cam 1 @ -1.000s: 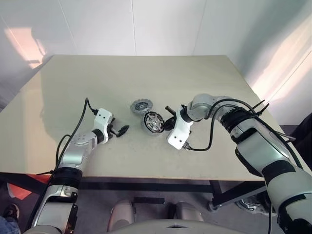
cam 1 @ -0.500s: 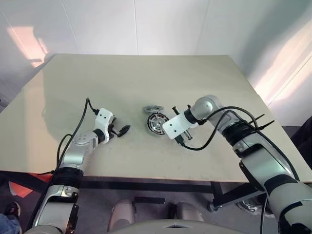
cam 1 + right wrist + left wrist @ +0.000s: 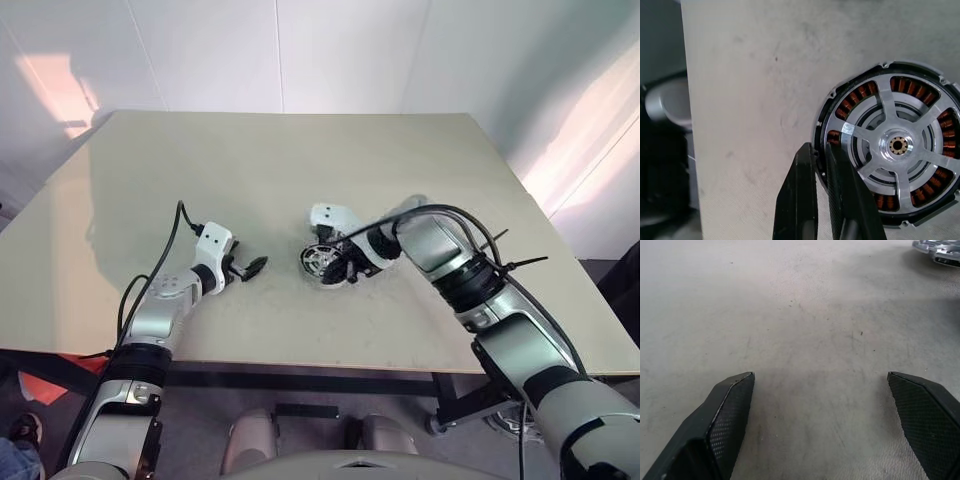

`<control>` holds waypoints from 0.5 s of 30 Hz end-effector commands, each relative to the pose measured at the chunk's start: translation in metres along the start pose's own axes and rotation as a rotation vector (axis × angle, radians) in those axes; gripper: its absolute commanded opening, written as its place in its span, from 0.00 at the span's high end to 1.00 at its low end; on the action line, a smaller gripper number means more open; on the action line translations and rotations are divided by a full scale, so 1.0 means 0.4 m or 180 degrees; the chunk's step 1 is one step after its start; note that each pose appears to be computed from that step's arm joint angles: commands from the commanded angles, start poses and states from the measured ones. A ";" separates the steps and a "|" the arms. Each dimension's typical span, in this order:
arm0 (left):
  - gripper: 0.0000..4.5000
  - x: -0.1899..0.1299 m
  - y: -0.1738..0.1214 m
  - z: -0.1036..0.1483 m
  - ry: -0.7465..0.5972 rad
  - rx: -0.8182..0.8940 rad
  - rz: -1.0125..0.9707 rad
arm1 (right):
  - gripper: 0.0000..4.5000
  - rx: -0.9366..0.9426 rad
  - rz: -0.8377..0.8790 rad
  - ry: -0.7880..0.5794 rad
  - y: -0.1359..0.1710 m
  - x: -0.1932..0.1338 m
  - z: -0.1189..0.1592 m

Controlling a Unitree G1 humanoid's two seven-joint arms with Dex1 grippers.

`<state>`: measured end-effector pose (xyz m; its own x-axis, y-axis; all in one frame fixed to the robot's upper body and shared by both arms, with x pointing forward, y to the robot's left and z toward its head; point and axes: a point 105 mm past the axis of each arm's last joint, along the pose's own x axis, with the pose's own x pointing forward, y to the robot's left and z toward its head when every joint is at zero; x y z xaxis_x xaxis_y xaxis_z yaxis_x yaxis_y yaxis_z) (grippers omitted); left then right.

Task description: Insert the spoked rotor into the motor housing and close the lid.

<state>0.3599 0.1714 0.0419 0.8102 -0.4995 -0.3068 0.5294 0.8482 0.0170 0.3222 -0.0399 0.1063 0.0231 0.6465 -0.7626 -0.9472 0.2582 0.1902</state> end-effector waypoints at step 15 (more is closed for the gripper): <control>0.00 -0.018 0.006 -0.010 0.0064 0.0042 0.0037 | 1.00 0.1761 -0.0792 -0.0546 -0.063 0.053 0.141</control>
<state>0.3563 0.1747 0.0406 0.8103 -0.4926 -0.3175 0.5264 0.8498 0.0250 0.3501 0.0129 0.1127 0.2265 0.6402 -0.7341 -0.6308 0.6707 0.3902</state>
